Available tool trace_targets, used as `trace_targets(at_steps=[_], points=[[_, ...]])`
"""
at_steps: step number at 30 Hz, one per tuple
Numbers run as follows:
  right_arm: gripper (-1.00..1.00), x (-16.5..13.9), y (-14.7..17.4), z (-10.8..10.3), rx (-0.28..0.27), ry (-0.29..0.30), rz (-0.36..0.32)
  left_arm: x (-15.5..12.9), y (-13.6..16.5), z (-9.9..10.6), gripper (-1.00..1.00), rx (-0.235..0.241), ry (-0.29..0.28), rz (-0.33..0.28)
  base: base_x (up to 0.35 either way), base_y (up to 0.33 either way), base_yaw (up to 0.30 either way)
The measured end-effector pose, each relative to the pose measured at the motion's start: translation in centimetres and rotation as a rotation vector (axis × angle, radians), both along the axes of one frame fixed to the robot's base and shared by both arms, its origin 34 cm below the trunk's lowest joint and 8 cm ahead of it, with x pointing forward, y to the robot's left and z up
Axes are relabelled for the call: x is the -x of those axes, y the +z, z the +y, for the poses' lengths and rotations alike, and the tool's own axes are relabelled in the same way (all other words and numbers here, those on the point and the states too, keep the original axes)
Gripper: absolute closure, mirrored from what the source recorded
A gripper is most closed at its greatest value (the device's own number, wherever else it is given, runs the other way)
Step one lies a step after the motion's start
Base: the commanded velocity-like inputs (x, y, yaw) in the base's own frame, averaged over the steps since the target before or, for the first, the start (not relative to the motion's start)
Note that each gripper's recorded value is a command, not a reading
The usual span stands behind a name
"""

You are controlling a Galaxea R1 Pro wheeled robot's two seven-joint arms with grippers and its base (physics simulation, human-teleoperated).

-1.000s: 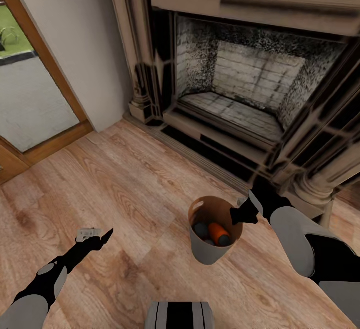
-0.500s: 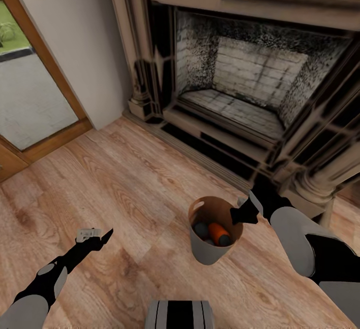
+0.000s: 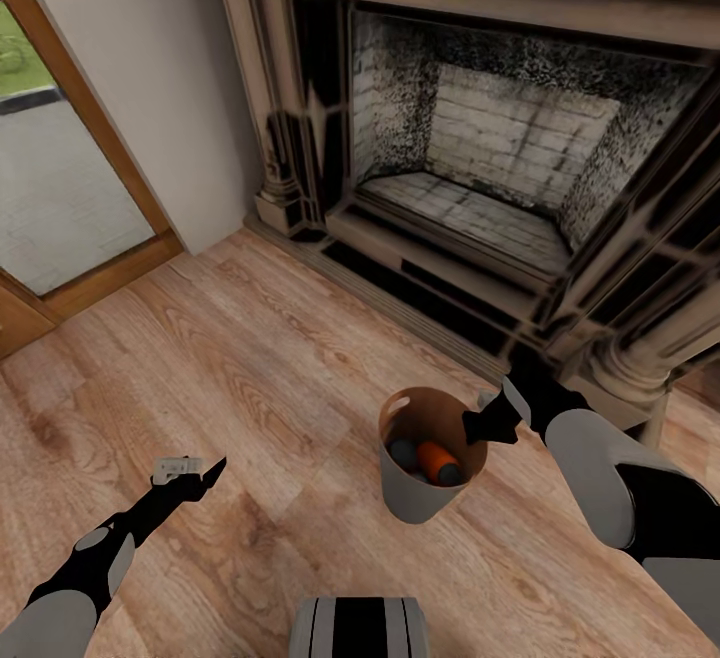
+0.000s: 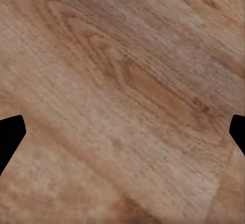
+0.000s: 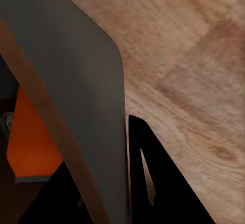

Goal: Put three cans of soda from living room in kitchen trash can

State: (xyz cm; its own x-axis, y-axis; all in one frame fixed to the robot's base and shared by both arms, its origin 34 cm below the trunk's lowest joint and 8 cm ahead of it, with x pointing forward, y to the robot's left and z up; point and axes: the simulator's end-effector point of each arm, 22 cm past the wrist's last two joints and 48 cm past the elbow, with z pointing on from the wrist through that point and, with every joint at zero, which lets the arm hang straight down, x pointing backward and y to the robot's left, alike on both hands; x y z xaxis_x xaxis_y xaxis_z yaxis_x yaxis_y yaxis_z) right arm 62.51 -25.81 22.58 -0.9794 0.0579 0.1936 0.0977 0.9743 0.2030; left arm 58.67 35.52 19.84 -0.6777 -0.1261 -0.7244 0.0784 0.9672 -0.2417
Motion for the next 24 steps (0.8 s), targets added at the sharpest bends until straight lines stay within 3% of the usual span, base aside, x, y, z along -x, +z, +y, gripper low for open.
trace_targets(at_steps=[7, 8, 9, 10, 13, 24], points=[[1.00, 0.0, 0.0, 0.0, 0.000, 0.000, 0.000, 0.0, 0.0, 0.0, -1.00, -0.001, 0.000, -0.001, 0.000, 0.000, 0.000], [-1.00, 0.0, 0.0, 0.0, 0.000, 0.000, 0.000, 0.0, 0.0, 0.0, -1.00, -0.001, 0.000, -0.001, 0.000, 0.000, 0.000], [-1.00, -1.1, -0.4, -0.6, 0.045, 0.041, -0.036, 0.1, -0.6, 0.0, -1.00, -0.001, 0.000, 0.008, 0.000, 0.000, 0.000], [-1.00, -1.2, -0.5, -0.2, 0.033, 0.032, -0.038, 0.2, -0.7, 0.0, -1.00, -0.001, 0.000, 0.010, 0.000, 0.000, 0.000], [-1.00, 1.0, -1.4, -0.5, 0.050, 0.062, 0.019, 0.1, -0.7, 0.0, -1.00, -0.001, 0.000, 0.010, 0.000, 0.000, 0.000], [-1.00, 1.0, -1.4, 0.2, 0.025, 0.039, 0.020, 0.2, -0.7, 0.0, -1.00, 0.000, -0.001, 0.010, 0.000, 0.000, 0.000]])
